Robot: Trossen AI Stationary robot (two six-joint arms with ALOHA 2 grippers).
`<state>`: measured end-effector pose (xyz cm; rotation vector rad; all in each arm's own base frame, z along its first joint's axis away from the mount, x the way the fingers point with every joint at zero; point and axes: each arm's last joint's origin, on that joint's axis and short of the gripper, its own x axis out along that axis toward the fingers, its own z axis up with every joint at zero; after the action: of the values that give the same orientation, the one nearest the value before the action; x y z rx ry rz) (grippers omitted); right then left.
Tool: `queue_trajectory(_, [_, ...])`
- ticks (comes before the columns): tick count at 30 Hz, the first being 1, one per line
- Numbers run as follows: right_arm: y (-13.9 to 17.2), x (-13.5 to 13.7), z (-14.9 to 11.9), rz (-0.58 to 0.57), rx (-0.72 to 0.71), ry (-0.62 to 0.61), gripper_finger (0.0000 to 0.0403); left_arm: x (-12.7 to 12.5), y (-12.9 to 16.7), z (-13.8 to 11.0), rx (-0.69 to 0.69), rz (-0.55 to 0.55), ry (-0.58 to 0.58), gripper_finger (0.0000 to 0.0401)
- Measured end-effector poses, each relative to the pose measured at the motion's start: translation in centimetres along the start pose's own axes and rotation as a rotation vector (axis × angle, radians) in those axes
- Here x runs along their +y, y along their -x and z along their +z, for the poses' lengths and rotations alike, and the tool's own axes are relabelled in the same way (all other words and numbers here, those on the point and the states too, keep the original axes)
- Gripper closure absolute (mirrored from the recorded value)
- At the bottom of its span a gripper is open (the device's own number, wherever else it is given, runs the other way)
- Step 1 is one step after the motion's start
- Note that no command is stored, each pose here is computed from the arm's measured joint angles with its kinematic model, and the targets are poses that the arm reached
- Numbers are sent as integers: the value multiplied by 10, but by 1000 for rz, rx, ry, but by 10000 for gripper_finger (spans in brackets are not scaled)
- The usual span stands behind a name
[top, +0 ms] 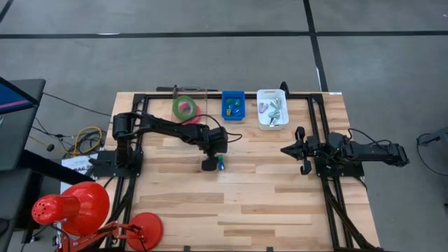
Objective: Pick and place Stapler, Stapler remover, tape
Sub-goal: Put the green stapler into the blue bin
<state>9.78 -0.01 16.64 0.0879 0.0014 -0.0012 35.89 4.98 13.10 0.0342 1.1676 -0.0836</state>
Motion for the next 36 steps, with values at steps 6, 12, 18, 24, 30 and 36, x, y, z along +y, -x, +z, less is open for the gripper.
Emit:
queue_trajectory(6, [0, 0, 0, 0, 0, 0, 403, 0, 0, 0, 2, 0, 1, 217])
queue_trajectory(12, [0, 0, 0, 0, 0, 0, 403, 0, 0, 0, 3, -1, 1, 264])
queue_trajectory(18, [0, 0, 0, 0, 0, 0, 403, 0, 0, 0, 3, -2, 1, 289])
queue_trajectory(24, [0, 0, 0, 0, 0, 0, 403, -1, 2, 0, 1, -7, 1, 303])
queue_trajectory(30, [0, 0, 0, 0, 0, 0, 403, -1, 14, 4, -37, 2, -2, 312])
queue_trajectory(36, [0, 0, 0, 0, 0, 0, 403, 1, 27, 7, -77, 14, 0, 321])
